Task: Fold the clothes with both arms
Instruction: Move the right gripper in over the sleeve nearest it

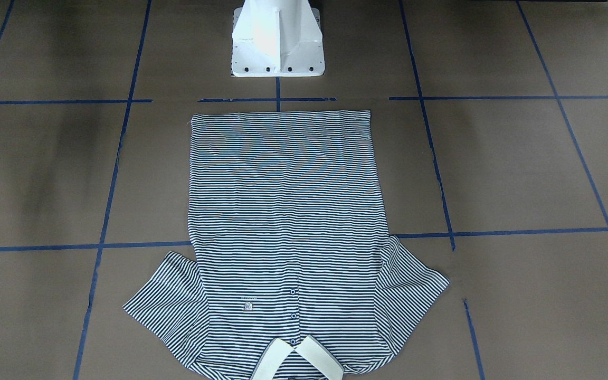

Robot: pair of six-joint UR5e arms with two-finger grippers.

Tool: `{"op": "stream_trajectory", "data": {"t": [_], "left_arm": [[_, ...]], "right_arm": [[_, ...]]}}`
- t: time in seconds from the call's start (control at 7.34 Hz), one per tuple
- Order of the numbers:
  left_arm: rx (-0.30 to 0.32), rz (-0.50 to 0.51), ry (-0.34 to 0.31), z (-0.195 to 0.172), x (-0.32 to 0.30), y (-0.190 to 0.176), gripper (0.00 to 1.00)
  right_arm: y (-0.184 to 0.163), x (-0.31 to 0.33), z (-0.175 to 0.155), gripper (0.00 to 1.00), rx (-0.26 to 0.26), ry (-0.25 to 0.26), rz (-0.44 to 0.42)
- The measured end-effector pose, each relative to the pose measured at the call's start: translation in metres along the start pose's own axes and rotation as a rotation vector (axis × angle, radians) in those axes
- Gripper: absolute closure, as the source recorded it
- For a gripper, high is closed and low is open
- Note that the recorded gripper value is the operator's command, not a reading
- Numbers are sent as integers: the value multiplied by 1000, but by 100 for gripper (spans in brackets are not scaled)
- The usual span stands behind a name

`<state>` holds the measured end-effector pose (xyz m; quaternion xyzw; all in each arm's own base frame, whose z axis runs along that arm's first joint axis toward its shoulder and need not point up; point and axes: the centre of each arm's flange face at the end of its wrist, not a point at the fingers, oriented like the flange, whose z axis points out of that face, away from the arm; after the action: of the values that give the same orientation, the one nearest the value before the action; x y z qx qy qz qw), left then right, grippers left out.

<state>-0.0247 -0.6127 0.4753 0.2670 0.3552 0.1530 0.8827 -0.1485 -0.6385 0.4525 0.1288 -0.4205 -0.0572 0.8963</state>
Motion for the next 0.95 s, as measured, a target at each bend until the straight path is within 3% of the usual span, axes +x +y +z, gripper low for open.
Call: {"op": "stream_trajectory", "data": {"t": [0.27,0.41,0.68,0.95], "left_arm": [[2,-29,38,34,30,-32,0],[-3,-106,60,50,49,-49,0],[5,-208,90,65,74,-68,0],[15,-214,101,66,85,-77,0]], "right_arm": [[-33,-43,58,0,123,12,32],[-49,-71,81,0,149,2,46],[-62,-121,121,3,153,8,45],[-53,-154,157,7,151,41,18]]}}
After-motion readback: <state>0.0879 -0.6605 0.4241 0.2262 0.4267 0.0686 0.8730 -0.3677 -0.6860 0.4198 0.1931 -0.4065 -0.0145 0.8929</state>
